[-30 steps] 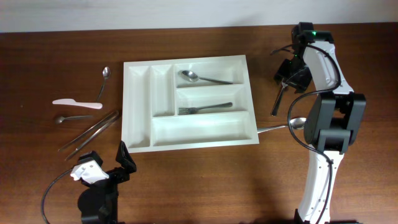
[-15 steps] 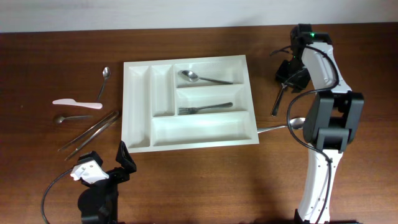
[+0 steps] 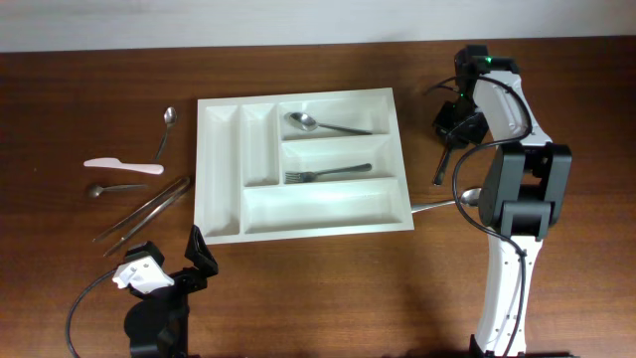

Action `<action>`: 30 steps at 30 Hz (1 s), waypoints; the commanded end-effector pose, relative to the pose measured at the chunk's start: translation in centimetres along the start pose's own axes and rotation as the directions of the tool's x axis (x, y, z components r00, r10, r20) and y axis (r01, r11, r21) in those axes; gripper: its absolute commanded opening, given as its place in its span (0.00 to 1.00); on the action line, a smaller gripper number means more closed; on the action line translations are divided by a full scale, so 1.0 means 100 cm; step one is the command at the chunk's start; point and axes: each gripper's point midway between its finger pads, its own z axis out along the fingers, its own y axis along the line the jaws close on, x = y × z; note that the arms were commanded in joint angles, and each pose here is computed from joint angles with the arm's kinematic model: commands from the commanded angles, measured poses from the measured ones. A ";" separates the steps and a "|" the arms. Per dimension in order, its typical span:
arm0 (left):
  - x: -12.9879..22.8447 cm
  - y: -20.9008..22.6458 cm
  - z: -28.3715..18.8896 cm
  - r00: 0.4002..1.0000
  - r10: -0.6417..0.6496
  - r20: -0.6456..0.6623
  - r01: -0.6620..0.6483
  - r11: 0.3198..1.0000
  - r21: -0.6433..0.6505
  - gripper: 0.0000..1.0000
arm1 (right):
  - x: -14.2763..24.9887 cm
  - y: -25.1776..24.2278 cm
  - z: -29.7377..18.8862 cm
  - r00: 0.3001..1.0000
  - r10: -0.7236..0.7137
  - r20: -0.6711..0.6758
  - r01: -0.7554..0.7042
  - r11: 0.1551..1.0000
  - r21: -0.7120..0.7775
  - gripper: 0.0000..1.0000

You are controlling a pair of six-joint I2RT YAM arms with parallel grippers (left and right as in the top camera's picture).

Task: Pack container
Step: 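Move the right gripper back and grasp a silver fork, then carry the fork over the tray and drop it in the middle compartment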

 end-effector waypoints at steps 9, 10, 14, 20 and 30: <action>0.000 0.000 0.000 1.000 0.018 0.003 -0.018 1.000 0.006 0.99 | 0.007 -0.004 0.018 1.000 -0.015 -0.025 0.016 0.999 0.040 0.04; 0.000 0.000 0.000 1.000 0.018 0.003 -0.018 1.000 0.006 0.99 | 0.006 -0.004 0.017 0.999 -0.027 -0.025 0.028 0.999 0.039 0.04; 0.000 0.000 0.000 1.000 0.018 0.003 -0.018 1.000 0.006 0.99 | 0.005 -0.004 0.013 0.997 -0.068 -0.022 0.069 0.997 0.036 0.04; 0.000 0.000 0.000 1.000 0.018 0.003 -0.018 1.000 0.006 0.99 | -0.006 0.004 -0.008 0.994 -0.108 0.013 0.108 0.994 0.015 0.04; 0.000 0.000 0.000 1.000 0.018 0.003 -0.018 1.000 0.006 0.99 | -0.036 0.026 -0.089 0.962 -0.216 0.165 0.225 0.974 -0.037 0.04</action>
